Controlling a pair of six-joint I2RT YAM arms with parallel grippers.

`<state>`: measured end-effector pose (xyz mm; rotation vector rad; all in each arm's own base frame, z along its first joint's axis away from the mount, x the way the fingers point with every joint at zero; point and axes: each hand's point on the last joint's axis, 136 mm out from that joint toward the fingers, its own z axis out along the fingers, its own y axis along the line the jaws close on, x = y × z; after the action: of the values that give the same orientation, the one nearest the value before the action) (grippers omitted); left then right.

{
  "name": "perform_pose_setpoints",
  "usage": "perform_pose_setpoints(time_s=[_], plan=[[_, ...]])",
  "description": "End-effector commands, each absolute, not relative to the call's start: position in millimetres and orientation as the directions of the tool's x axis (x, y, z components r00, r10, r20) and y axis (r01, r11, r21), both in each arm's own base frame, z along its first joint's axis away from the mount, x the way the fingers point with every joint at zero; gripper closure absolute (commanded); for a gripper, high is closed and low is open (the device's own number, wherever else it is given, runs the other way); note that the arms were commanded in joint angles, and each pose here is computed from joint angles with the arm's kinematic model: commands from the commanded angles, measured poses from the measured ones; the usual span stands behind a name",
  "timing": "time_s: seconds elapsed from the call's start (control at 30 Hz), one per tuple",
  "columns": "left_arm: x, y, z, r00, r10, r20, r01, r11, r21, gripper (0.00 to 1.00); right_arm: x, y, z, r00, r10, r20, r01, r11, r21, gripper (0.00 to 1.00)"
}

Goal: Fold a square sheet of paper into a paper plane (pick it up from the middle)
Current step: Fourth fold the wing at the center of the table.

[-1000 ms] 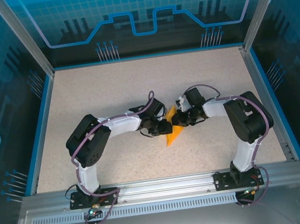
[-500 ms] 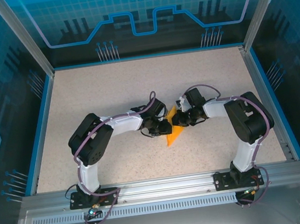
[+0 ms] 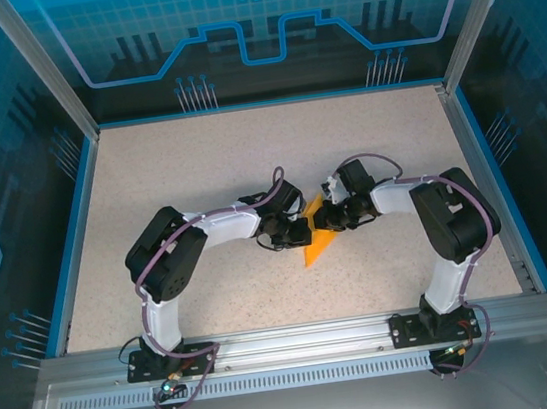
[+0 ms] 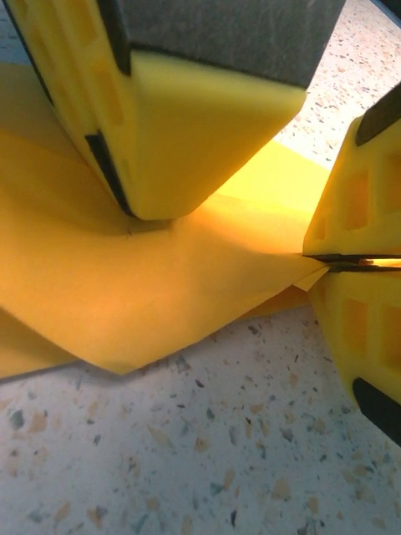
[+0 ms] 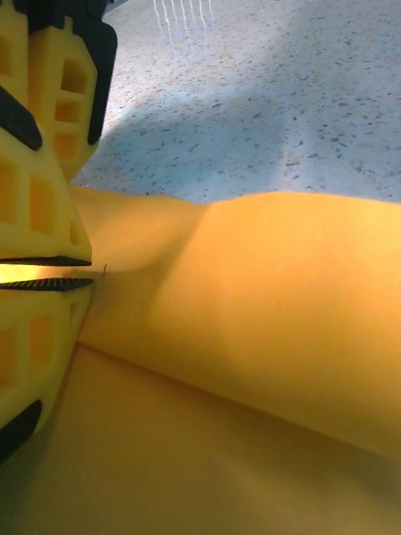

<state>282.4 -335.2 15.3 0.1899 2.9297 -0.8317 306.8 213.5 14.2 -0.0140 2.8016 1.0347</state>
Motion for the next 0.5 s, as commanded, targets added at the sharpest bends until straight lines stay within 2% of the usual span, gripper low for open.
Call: perform_pose_setpoints(time_s=[0.0,0.23,0.47], plan=[[274.1,-326.2,-2.0,-0.989,0.122,-0.082,0.147,0.869,-0.473,0.89,311.4,197.4,22.3,-0.984,0.075,-0.161,-0.04,0.789,0.613,0.81],[274.4,-327.1,-6.2,-0.99,0.121,-0.073,0.141,0.868,-0.477,0.9,311.9,201.2,40.1,-0.979,0.102,-0.177,-0.043,0.743,0.668,0.79],[272.2,-325.0,-12.3,-0.991,0.119,-0.061,0.134,0.869,-0.476,0.92,303.0,217.9,37.7,-0.982,0.124,-0.145,-0.017,0.701,0.713,0.83]])
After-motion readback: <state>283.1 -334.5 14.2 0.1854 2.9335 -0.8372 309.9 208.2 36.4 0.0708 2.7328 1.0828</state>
